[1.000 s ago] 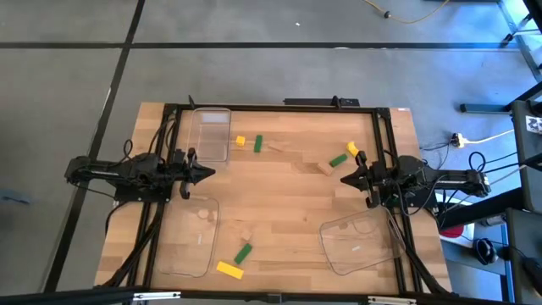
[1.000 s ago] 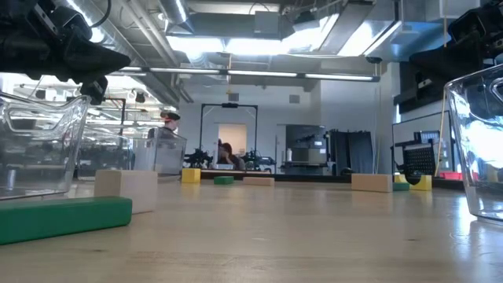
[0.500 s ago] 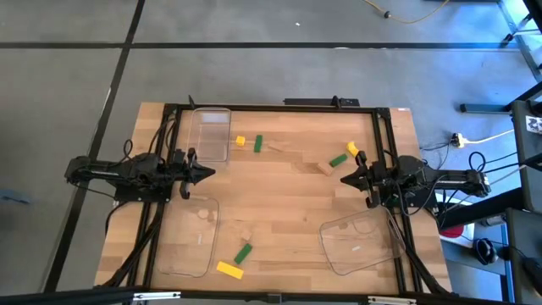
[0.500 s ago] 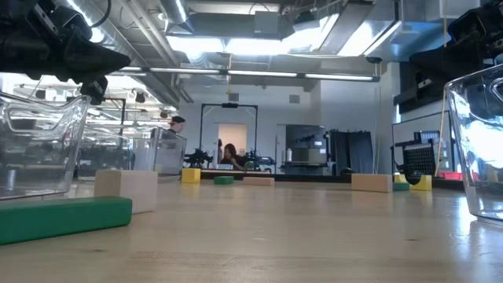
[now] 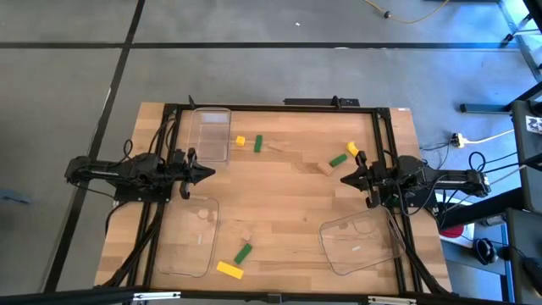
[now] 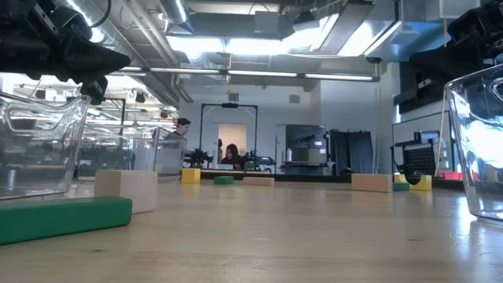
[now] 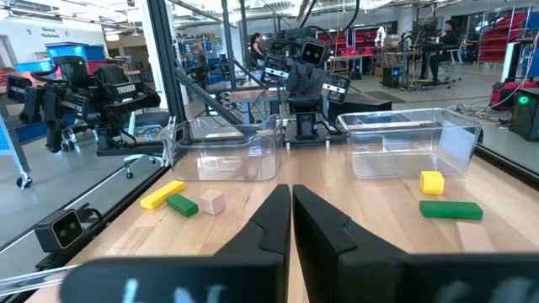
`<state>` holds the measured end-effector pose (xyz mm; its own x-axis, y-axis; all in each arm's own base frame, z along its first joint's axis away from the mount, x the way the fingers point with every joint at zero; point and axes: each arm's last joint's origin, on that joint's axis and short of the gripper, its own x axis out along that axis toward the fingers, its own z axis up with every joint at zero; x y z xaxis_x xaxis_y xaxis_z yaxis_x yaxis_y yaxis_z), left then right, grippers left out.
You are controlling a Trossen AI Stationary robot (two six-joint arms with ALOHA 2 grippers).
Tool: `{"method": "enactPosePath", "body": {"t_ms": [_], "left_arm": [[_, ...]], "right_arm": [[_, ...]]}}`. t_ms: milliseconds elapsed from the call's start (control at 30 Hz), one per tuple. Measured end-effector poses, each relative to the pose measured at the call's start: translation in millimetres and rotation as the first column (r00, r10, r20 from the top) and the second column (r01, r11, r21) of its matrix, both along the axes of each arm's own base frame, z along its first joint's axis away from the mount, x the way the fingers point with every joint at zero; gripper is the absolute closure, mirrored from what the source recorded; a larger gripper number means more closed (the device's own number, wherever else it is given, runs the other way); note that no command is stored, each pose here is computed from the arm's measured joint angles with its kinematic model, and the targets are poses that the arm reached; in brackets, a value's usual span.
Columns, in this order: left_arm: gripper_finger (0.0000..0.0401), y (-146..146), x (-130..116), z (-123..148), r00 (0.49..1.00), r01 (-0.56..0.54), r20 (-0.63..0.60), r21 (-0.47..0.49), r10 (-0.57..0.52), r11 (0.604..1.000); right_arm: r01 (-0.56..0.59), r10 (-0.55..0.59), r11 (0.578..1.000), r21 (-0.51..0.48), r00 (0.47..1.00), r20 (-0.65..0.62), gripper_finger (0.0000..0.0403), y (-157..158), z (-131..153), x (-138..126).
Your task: Sort & place blocks by color
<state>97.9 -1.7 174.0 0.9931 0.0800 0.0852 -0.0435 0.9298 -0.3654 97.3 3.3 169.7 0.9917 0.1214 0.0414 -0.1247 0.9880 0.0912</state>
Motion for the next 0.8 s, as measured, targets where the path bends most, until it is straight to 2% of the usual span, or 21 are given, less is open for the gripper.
{"method": "enactPosePath", "body": {"t_ms": [567,700,800], "left_arm": [[0.0401,0.0,0.0,0.0,1.000,0.000,0.000,0.000,0.000,1.000],[0.0401,0.0,0.0,0.0,1.000,0.000,0.000,0.000,0.000,1.000],[0.0401,0.0,0.0,0.0,1.000,0.000,0.000,0.000,0.000,1.000]], "right_arm": [[-0.001,0.001,1.000,0.006,1.000,0.019,0.0382,0.0,1.8,-0.1],[-0.015,0.001,0.996,0.084,0.986,0.164,0.0382,-0.1,16.8,-2.2],[-0.064,0.005,0.985,0.161,0.940,0.341,0.0382,-0.1,34.5,-7.9]]}}
